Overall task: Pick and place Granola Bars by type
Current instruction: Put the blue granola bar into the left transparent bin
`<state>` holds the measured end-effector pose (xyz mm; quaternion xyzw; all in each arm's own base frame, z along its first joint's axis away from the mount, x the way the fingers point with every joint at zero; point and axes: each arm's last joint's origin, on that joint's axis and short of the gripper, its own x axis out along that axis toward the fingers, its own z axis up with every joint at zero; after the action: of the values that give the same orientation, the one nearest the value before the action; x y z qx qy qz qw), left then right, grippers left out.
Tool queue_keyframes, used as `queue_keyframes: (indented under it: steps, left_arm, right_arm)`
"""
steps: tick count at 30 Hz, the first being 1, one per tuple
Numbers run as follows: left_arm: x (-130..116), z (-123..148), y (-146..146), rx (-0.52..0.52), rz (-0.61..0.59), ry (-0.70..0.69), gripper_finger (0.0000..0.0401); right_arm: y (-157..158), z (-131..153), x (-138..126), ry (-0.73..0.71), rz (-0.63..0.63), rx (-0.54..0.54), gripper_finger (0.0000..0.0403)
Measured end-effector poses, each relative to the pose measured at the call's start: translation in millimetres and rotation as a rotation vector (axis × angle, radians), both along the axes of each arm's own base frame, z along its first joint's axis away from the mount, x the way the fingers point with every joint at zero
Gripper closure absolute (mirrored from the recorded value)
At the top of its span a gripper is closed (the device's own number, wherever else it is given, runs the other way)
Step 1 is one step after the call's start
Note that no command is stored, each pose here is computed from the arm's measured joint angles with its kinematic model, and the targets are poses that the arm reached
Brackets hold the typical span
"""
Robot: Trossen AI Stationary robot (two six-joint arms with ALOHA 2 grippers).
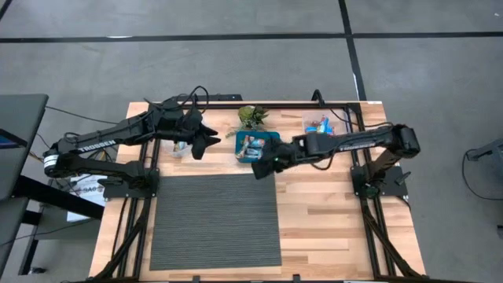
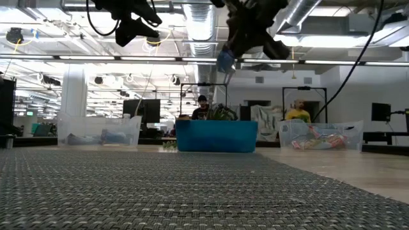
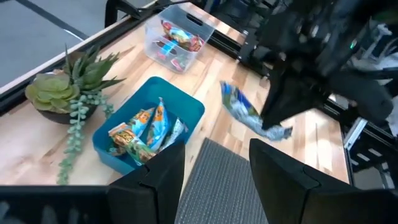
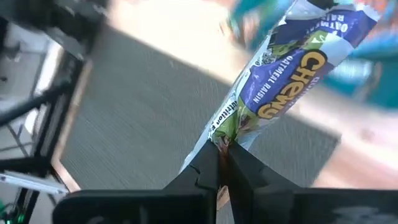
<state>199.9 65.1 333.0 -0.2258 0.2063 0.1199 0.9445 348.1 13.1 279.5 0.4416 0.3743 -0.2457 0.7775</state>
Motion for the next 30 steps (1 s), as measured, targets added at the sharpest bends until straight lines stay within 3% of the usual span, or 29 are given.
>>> queue_keyframes:
  steps: [6, 13, 19, 25, 30]
  left_arm:
    - [4.4, 10.4, 1.3, -0.058, 0.033, -0.127, 0.023]
    - [23.8, 21.7, 5.3, -0.213, -0.003, -0.33, 0.023]
    - [44.5, 13.0, 11.9, -0.328, -0.029, -0.354, 0.023]
    - [58.7, 7.0, 15.8, -0.342, -0.063, -0.377, 0.023]
    - [61.6, 8.2, 18.0, -0.292, -0.051, -0.41, 0.023]
  right_arm:
    - [-16.3, 40.7, 2.9, -0.17, 0.087, -0.155, 0.0401]
    - [-29.1, 74.8, 12.3, -0.32, 0.174, -0.308, 0.0401]
    - [-36.3, 94.4, 12.7, -0.376, 0.229, -0.38, 0.0402]
    - [-41.5, 97.3, 12.7, -0.393, 0.271, -0.395, 0.0402]
    - [-43.9, 99.3, 13.4, -0.419, 0.301, -0.4, 0.0402]
